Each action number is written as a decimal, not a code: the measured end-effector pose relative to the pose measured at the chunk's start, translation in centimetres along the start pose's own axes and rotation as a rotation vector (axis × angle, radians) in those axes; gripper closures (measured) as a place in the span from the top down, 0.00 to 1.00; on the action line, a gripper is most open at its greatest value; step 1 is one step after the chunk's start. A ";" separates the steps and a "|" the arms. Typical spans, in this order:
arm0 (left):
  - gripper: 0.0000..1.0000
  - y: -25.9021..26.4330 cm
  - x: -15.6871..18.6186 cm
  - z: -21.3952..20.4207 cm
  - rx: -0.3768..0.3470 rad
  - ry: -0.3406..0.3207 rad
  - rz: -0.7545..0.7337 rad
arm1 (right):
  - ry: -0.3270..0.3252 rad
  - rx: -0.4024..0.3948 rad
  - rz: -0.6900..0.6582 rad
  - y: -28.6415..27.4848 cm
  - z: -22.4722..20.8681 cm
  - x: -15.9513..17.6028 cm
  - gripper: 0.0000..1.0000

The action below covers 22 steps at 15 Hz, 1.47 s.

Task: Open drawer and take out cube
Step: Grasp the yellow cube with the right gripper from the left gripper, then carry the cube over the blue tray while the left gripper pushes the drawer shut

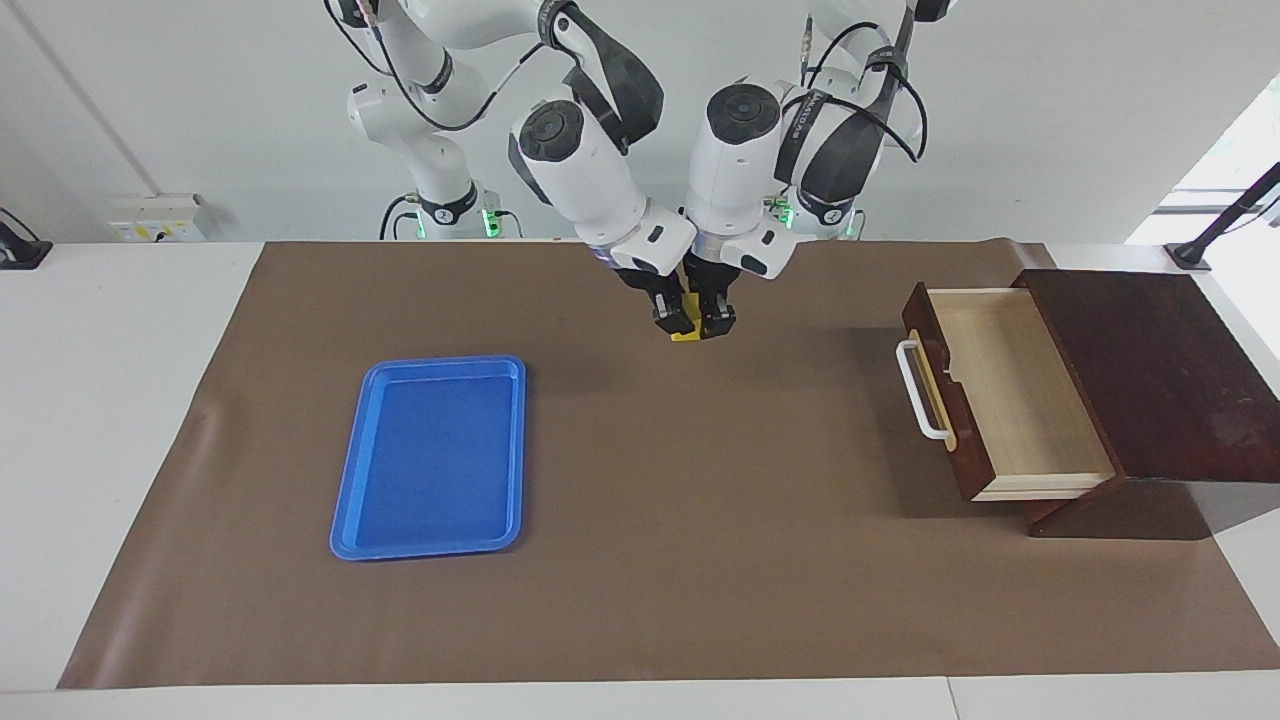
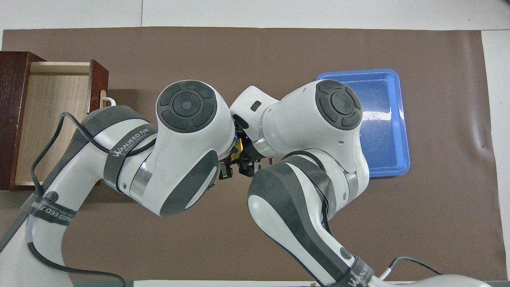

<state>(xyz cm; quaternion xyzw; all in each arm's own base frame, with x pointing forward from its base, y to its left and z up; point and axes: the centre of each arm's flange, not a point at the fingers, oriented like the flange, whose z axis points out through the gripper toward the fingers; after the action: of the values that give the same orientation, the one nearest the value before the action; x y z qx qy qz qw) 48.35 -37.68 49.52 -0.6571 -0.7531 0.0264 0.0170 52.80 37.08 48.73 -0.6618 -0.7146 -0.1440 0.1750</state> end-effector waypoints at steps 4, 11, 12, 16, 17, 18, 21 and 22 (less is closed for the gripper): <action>0.92 1.0 1.6 -1.4 -0.024 -0.008 -0.022 | -0.015 0.013 -0.004 -0.2 0.2 -0.2 0.56; 1.00 8.2 15.6 -3.3 -0.024 0.003 0.004 | -0.042 0.048 0.015 -0.1 -1.0 -1.7 0.56; 1.00 9.1 18.2 -2.3 -0.013 0.008 0.030 | -0.053 0.047 0.025 0.2 -1.6 -2.5 0.56; 1.00 10.8 25.4 1.9 -0.047 0.007 0.103 | -0.104 0.036 0.073 1.6 -4.4 -6.6 0.56; 1.00 11.1 26.5 3.0 -0.058 0.017 0.130 | -0.119 0.031 0.082 1.9 -5.0 -7.5 0.56; 1.00 11.4 27.5 3.8 -0.069 0.025 0.156 | -0.139 0.025 0.092 2.1 -5.6 -8.4 0.56; 1.00 12.2 30.4 4.3 -0.079 0.033 0.224 | -0.187 0.002 0.148 3.0 -7.7 -11.9 0.56; 1.00 12.4 31.4 4.3 -0.078 0.032 0.237 | -0.197 -0.005 0.167 3.3 -8.2 -13.2 0.56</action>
<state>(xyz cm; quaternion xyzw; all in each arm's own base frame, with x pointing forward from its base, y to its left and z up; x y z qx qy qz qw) 56.14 -4.99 44.21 -0.7419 -0.6704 -0.0119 0.0003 57.43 21.94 50.21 -0.7303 -0.6704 -0.0652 0.1137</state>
